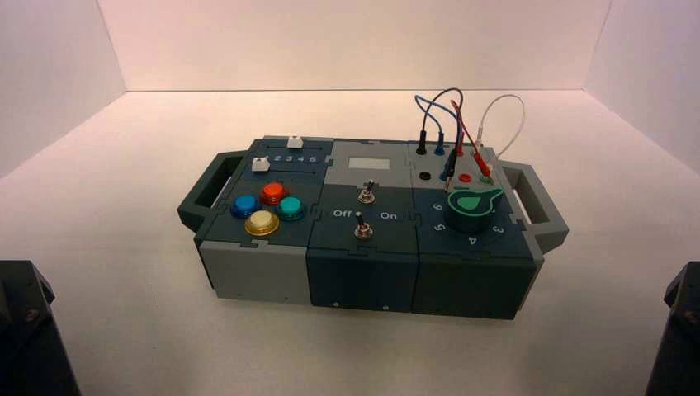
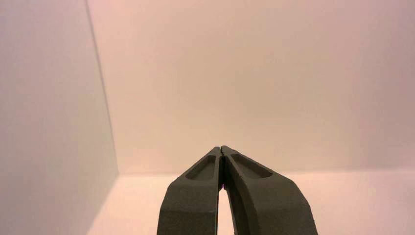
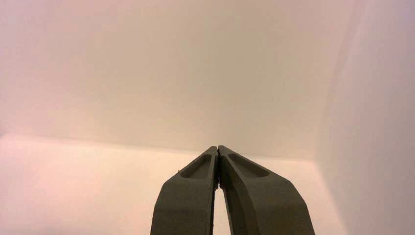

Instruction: Push the red button with the right gripper.

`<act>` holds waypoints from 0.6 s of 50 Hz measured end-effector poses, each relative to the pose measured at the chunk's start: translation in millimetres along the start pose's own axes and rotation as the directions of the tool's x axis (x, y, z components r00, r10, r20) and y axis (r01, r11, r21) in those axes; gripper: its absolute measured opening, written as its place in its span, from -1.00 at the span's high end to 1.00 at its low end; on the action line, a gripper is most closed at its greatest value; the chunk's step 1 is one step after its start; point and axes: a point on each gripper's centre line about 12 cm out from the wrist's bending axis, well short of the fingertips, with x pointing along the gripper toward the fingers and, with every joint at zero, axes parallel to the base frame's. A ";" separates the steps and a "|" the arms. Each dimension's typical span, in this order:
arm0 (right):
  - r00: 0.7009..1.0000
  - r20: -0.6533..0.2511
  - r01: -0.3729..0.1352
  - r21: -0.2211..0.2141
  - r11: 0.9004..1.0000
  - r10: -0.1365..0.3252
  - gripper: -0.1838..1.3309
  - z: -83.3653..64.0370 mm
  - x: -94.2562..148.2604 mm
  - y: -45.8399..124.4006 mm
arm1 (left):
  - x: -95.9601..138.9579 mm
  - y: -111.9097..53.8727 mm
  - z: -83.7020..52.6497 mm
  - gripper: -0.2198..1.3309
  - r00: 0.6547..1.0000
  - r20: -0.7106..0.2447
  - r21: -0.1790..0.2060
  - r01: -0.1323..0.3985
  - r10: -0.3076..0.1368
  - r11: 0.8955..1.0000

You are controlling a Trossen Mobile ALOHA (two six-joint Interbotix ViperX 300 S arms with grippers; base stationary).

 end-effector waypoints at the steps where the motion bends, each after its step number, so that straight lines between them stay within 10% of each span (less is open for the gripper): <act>1: 1.000 -0.018 -0.014 -0.002 1.000 0.014 0.95 -1.6 1.1 2.8 | 0.6 -1.0 -0.8 0.92 1.000 -0.012 0.002 0.005 -0.005 1.000; 14: 0.973 -0.164 -0.170 -0.024 0.985 0.164 0.95 -12.1 12.7 36.6 | 7.7 -11.3 -5.6 0.92 0.992 -0.116 0.011 0.056 -0.055 0.998; 30: 0.876 -0.370 -0.341 -0.024 0.940 0.309 0.95 -34.0 29.0 83.8 | 9.6 -33.3 -20.1 0.92 0.949 -0.276 0.019 0.163 -0.151 0.987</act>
